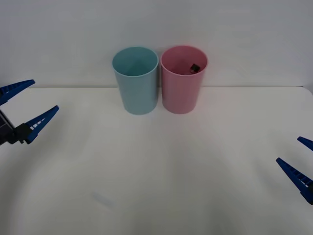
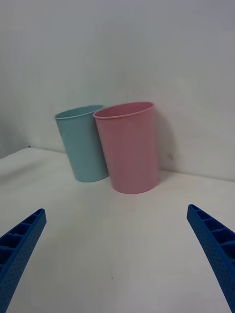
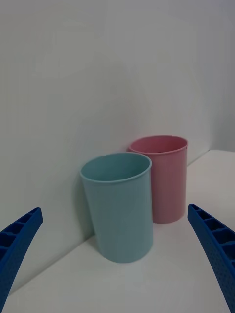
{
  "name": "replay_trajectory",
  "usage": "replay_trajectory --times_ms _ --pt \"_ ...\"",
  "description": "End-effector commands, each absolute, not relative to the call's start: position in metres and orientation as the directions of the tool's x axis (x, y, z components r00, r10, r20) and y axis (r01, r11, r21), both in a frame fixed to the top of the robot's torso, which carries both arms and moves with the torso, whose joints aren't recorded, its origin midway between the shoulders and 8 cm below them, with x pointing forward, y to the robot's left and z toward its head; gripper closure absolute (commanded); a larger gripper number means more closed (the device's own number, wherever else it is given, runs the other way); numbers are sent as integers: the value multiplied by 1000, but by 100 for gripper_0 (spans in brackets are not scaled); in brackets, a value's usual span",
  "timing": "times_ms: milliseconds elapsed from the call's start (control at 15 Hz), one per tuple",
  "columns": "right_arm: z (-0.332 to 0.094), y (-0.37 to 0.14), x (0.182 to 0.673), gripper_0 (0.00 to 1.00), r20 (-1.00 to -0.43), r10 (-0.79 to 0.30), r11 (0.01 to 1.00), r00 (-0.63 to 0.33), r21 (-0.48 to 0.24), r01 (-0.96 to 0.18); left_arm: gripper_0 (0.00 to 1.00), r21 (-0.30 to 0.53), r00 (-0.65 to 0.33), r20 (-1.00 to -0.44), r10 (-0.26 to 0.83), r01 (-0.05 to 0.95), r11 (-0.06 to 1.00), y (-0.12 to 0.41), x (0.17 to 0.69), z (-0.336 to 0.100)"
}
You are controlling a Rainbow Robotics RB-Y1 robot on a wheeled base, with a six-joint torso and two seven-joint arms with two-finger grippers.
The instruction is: Grasp the object on the table and drop it into the matching bin: aluminum can to the light blue bin, PET bottle to the pink bin.
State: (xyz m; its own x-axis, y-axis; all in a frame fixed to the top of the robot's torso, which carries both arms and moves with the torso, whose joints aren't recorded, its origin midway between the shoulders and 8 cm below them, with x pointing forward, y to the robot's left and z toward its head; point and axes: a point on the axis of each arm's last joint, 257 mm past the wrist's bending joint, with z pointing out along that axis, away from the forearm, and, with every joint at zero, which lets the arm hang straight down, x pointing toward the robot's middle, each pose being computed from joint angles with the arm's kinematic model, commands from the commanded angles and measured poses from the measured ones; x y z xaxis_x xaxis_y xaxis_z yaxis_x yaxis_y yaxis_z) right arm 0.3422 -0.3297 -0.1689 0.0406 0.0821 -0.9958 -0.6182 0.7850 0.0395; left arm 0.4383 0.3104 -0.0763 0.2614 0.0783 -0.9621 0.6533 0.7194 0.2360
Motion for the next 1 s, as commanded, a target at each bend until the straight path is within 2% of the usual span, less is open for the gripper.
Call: replay_trajectory --times_ms 67,267,600,1000 --pt "-169 -330 342 0 -996 82 785 41 39 -618 0 238 226 -967 116 645 726 338 412 -93" --pt "-169 -330 342 0 -996 82 785 41 39 -618 0 238 187 -970 153 636 734 359 386 -112" --pt "-169 -330 342 0 -996 82 785 41 39 -618 0 336 133 -935 328 630 701 387 346 -147" --pt "-169 -330 342 0 -996 82 785 41 39 -618 0 299 58 -935 351 662 687 396 306 -174"
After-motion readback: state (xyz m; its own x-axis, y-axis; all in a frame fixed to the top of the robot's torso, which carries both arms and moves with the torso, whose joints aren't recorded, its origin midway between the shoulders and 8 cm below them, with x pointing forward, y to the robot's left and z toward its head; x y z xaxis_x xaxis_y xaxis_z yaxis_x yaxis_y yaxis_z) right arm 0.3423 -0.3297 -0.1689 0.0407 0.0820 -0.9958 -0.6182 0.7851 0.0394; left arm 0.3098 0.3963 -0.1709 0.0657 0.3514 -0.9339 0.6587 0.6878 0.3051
